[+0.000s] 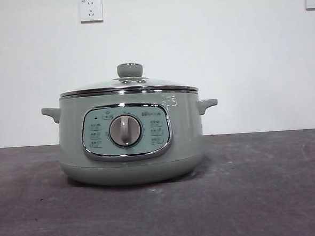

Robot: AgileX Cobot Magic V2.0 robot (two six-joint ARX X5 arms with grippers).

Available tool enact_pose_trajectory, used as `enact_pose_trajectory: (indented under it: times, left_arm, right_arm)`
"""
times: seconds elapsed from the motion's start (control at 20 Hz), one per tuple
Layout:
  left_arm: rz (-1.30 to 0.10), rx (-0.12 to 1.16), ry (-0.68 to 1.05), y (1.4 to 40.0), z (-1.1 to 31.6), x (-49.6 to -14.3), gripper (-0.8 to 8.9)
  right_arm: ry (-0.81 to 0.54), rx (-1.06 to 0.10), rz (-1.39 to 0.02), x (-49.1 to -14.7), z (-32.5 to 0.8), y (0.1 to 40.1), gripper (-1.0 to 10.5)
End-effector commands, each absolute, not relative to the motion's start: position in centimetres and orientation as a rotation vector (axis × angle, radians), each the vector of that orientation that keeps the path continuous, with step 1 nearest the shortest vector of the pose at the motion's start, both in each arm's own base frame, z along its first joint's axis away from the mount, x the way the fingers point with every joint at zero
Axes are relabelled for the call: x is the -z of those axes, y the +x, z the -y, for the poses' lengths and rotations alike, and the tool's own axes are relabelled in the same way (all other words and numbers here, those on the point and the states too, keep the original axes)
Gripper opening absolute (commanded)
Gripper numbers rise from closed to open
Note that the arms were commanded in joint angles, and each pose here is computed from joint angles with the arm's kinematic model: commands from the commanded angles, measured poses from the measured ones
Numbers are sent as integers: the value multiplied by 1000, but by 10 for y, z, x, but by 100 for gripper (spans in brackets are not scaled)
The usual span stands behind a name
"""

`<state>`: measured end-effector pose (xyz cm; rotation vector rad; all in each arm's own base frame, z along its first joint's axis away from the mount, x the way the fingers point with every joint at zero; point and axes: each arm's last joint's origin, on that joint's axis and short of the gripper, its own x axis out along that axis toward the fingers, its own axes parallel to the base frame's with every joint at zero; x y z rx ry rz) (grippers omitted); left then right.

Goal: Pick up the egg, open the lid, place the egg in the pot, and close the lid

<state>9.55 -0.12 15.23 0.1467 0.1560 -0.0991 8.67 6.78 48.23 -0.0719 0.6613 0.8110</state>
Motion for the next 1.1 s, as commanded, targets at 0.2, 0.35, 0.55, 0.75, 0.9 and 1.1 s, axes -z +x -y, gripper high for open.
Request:
enact_pose_trajectory:
  times: [0.2,0.35,0.55,0.75,0.9,1.1]
  left_arm:
    - [-167,97,138,96,1,-148,-3]
    - [-167,97,138,96,1,-148,-3]
    - [-167,97,138,96,1,-148,-3]
    - [-167,97,138,96,1,-148,-3]
    - [-167,97,138,96,1,-148,-3]
    - [-167,97,138,96,1,-148,-3]
  right_arm:
    - [-68,-805,-683,-481,-67,85,1]
    - [-68,-805,-683,-481,-67,85,1]
    - [-68,-805,-683,-481,-67,85,1]
    - [-116,-765,-637,-482,-61,83,1]
    - [-129,-607,-482,-489,-38,72,1]
    - [-107,-548,-279,-472,-19,53,1]
